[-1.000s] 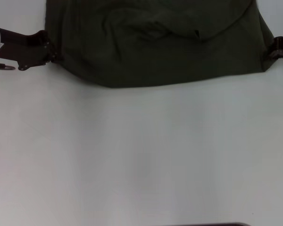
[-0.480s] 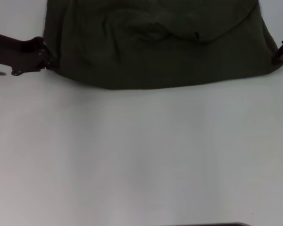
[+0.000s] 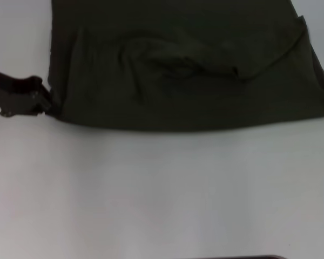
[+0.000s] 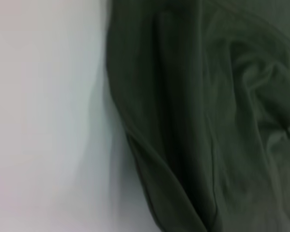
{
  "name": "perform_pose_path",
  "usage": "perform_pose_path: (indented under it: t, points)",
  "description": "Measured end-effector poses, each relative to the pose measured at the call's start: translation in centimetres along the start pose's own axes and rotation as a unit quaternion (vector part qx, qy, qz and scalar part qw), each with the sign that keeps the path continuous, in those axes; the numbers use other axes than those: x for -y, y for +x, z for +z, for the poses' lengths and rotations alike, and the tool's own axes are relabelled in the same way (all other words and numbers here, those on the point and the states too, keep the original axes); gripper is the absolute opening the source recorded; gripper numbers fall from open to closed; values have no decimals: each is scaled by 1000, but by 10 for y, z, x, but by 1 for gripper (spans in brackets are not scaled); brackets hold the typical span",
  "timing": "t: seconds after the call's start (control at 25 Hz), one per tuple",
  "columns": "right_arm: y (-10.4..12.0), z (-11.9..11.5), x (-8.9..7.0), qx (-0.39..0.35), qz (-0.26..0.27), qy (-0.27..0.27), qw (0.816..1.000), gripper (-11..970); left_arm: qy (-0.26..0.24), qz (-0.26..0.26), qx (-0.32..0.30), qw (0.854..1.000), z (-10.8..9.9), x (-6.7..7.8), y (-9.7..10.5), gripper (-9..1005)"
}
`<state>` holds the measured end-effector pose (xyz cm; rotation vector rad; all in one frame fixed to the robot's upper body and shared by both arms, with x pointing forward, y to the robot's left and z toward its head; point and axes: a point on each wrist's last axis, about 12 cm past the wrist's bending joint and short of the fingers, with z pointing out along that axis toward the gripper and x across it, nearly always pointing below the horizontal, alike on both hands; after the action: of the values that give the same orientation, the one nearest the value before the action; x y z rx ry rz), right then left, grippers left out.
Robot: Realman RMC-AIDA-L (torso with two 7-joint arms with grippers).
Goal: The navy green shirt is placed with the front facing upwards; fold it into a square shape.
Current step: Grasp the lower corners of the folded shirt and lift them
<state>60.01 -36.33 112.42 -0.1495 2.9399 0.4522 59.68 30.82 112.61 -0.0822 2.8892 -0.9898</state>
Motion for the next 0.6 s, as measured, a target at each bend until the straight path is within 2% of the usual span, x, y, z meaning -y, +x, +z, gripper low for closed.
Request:
perform_pose_path:
  t: [0.36,0.6]
  points:
    - [18,9,-14,-81,-21,-9,996,23,-7,10,-81,997,4,-7,33,28]
    - [25,2,-26,-104,-40,-28,993,23,3,23,-115,993,1,0,46,28]
